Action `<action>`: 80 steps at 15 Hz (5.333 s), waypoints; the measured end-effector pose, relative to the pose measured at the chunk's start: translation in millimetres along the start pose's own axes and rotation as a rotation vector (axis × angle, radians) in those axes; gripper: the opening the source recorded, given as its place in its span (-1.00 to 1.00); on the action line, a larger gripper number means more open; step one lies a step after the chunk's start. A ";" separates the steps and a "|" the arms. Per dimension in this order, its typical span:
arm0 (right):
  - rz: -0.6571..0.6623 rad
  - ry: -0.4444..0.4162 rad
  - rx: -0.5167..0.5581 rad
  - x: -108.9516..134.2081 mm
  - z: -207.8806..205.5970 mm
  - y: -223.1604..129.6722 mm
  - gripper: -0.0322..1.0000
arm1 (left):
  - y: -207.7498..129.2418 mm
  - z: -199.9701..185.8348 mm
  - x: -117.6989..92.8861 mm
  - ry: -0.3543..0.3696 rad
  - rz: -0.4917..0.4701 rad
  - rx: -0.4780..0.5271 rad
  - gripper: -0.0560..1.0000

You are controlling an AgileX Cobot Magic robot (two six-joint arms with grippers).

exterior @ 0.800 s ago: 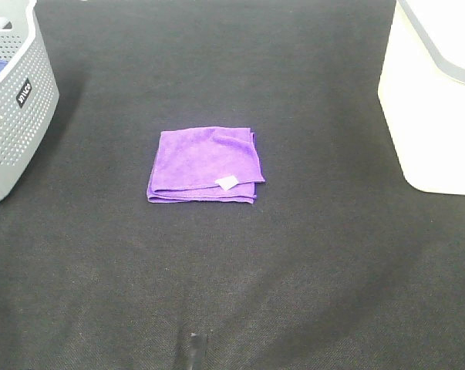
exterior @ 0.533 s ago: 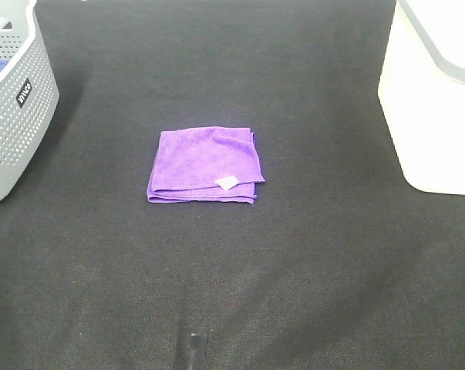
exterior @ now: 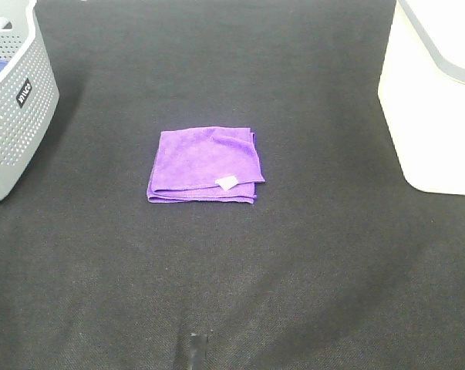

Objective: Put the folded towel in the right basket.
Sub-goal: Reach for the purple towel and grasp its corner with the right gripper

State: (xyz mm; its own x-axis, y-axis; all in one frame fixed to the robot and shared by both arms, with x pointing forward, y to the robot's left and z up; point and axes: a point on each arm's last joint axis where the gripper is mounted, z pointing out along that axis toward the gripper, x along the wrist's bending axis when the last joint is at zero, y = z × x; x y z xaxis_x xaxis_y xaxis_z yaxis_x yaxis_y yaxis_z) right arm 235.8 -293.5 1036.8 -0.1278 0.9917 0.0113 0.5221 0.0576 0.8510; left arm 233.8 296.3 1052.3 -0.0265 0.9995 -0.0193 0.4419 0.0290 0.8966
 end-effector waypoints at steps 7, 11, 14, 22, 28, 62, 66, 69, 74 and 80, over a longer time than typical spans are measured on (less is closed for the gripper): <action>0.000 0.000 0.000 0.0 0.0 0.0 0.92 | 0.0 0.0 -0.2 -0.003 -0.001 0.000 0.98; 0.000 -0.001 0.000 -0.1 0.0 0.0 0.92 | 0.0 0.0 -0.2 -0.003 -0.002 0.000 0.98; 0.000 -0.001 0.000 -0.1 0.0 0.0 0.92 | 0.0 0.0 -0.2 -0.003 -0.002 0.000 0.98; 0.000 -0.001 0.000 -0.1 0.0 0.0 0.92 | 0.0 0.0 -0.3 -0.003 -0.003 0.000 0.98; 0.000 0.001 0.000 0.1 0.0 0.0 0.92 | 0.0 0.0 -0.5 -0.005 -0.004 0.000 0.98; 0.094 0.562 0.671 131.0 359.6 220.5 0.87 | 0.0 0.0 -1.4 -0.016 -0.010 -0.001 0.99; 0.028 0.486 0.732 133.4 435.6 199.0 0.86 | 0.1 0.0 -1.7 -0.019 -0.012 -0.001 0.99; 0.039 0.417 0.801 110.5 469.0 180.5 0.84 | 0.1 0.0 -2.0 -0.022 -0.013 -0.001 0.99; 0.097 0.404 0.871 95.5 492.7 153.1 0.84 | 0.1 0.0 -2.0 -0.022 -0.014 -0.001 0.99; 0.208 0.489 0.928 106.0 510.5 126.3 0.79 | 0.1 0.0 -2.0 -0.022 -0.014 -0.001 0.99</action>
State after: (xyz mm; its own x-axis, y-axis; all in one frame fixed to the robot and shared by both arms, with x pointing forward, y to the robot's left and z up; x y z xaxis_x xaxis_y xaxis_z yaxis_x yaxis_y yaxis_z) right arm 718.7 -122.6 877.5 -0.1788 0.8501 0.4953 0.9838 0.1617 0.0776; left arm 233.9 294.3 1052.4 -0.0134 0.9990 -0.0418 0.4410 0.0434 0.8965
